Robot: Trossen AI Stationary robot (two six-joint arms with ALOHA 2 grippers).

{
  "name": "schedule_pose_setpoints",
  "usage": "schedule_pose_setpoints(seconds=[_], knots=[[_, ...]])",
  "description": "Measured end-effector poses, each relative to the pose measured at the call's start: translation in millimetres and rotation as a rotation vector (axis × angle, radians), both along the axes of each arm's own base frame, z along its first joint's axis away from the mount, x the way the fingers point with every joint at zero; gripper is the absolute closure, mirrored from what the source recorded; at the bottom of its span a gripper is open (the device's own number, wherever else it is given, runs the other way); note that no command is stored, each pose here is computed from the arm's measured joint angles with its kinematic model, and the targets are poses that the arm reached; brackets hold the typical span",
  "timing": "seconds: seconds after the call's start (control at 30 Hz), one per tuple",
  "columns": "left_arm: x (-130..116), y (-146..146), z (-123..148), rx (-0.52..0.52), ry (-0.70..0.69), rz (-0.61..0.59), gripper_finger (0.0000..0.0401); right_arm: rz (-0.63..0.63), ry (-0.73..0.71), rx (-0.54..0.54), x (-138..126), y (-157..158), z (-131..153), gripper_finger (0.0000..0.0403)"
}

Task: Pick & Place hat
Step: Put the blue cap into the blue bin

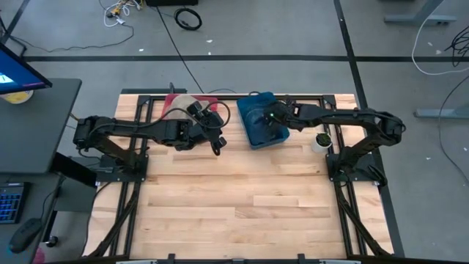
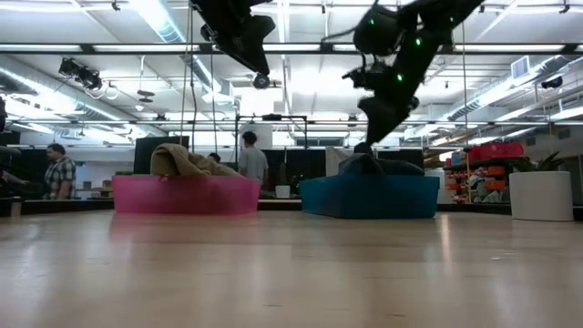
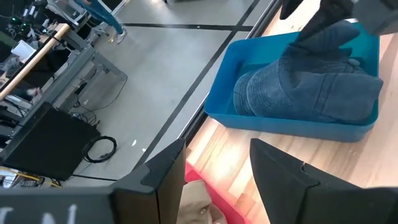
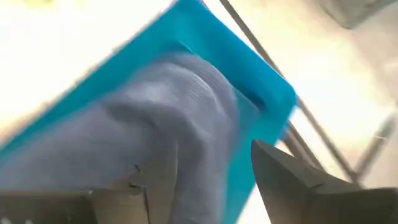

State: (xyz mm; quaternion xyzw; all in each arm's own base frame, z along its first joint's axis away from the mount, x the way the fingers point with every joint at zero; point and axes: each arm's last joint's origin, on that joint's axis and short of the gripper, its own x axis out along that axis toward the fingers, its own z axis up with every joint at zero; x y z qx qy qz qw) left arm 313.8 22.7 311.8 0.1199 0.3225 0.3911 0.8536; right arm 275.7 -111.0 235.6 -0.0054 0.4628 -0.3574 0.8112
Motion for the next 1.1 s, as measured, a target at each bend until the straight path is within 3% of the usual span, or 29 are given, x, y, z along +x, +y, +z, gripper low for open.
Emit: schedule_pose_setpoints(seconds=[0.13, 0.27, 0.57, 0.77, 0.9, 1.1], knots=[[0, 0, 0, 0.001, 0.001, -0.001, 0.0218, 0.081, -0.102, 0.075, 12, 12, 9, 0.0195], [0, 0, 0, 0.001, 0.001, -0.001, 0.0218, 0.196, -0.153, 0.274, 17, 28, 5, 0.0212], [0, 0, 0, 0.0, 0.0, -0.001, 0.0218, 0.136, -0.01, 0.268, 28, 27, -39, 0.0389], [0, 0, 0, 0.0, 0.0, -0.001, 0.0218, 0.049, 0.052, 0.259, 37, 6, -74, 0.0385], [0, 0, 0, -0.004, -0.005, 0.0, 0.0218, 0.055, 0.094, 0.29, 40, -2, -93, 0.0398], [0, -1, 0, -0.019, -0.014, -0.004, 0.0218, 0.079, 0.106, 0.31, 36, 6, -78, 0.0393]])
